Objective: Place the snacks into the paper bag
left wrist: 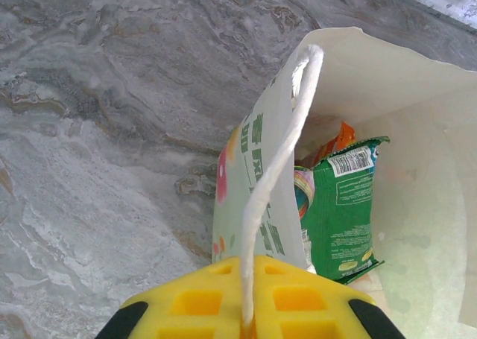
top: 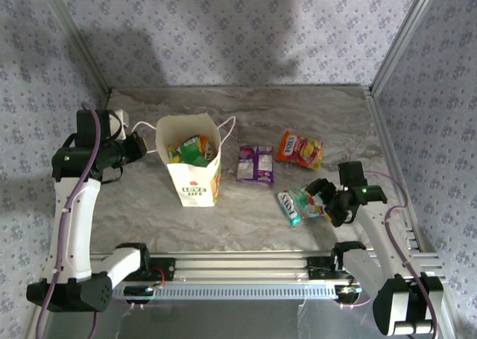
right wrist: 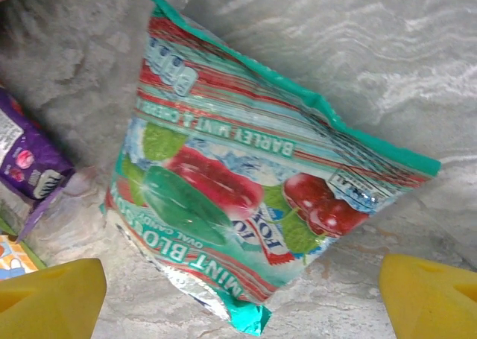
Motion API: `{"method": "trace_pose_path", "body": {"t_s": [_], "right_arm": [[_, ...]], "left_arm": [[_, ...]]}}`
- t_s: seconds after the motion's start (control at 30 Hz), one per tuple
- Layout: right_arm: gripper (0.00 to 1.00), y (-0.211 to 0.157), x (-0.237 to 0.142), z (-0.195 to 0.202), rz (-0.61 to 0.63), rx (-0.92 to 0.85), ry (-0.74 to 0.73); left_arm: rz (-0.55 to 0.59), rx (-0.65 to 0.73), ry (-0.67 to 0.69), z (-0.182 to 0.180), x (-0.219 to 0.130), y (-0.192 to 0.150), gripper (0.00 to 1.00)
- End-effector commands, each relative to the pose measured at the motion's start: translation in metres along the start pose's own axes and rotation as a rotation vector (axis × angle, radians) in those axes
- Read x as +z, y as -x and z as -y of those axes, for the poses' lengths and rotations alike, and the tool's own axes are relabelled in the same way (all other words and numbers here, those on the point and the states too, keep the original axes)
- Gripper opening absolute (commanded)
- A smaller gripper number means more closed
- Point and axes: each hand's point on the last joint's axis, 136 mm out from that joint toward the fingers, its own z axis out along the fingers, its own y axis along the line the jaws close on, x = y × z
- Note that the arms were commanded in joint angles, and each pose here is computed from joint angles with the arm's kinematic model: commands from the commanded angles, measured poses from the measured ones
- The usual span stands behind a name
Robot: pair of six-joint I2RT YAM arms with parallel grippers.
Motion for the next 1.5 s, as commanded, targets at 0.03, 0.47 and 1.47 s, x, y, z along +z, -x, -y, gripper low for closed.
{"method": "trace_pose_path", "body": {"t_s": [0.03,0.47,1.47], "right_arm": [[0.98,-0.006,0.005,0.018,-0.017,0.046,-0.076],[0.98,-0.015,0.031,0.0,-0.111,0.003,-0.035],[1.0,-0.016,0.069,-0.029,-0.171,-0.025,0.011]], "left_arm": [[0.02,0.002,-0.023,0.005,-0.003,0.006,0.1],[0.014,0.0,-0.016,0.004,-0.002,0.006,0.11],[-0.013,0.016,0.004,0.005,0.003,0.007,0.11]]}}
